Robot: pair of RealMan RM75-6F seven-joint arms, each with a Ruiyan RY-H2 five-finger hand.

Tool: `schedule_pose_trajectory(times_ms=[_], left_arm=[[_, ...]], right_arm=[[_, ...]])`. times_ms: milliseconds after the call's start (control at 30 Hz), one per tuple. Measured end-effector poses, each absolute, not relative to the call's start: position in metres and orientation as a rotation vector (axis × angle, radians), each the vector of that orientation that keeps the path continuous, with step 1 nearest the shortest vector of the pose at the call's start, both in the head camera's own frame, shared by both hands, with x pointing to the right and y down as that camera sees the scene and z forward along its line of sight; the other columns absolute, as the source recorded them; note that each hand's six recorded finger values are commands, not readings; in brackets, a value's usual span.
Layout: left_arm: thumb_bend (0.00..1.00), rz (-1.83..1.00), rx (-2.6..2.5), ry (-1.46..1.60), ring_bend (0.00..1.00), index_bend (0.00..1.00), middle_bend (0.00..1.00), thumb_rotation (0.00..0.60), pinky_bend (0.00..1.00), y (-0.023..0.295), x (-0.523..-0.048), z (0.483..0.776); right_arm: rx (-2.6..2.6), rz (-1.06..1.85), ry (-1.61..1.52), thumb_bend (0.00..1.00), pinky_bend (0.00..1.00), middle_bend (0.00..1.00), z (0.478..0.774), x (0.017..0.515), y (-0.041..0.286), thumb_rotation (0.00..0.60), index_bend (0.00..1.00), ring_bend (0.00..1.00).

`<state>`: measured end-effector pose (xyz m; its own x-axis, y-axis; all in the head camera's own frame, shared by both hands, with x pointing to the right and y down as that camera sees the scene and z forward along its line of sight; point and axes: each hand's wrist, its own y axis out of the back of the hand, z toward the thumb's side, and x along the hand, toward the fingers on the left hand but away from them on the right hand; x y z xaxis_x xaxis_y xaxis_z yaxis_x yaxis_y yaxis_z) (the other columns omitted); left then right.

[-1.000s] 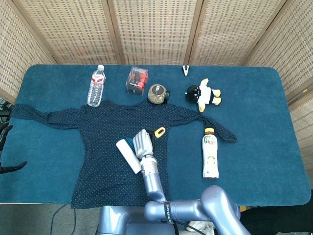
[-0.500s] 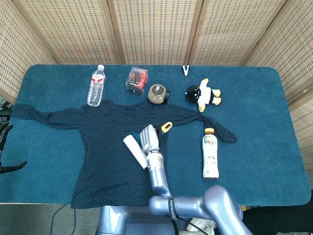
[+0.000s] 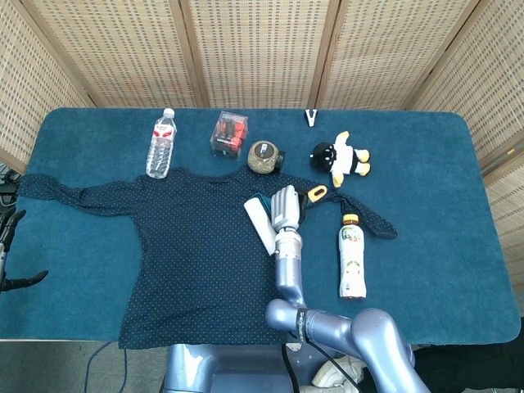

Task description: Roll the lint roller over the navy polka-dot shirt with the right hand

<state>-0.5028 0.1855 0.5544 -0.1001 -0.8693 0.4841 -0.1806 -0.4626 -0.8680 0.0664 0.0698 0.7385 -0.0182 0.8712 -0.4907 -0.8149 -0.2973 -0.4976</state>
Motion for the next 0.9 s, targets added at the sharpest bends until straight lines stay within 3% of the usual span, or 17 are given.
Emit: schedule_pose_trajectory(times_ms=[900], left_arm=[[0.0,-1.605,-1.625,1.149,0.0,0.0,0.0,0.6,0.0,0.186,-0.502,0.554]], right_arm=[[-1.058,1.445,-0.03,0.9,1.0,1.0,0.718,-0.019,0.146,0.6,0.72,1.0]])
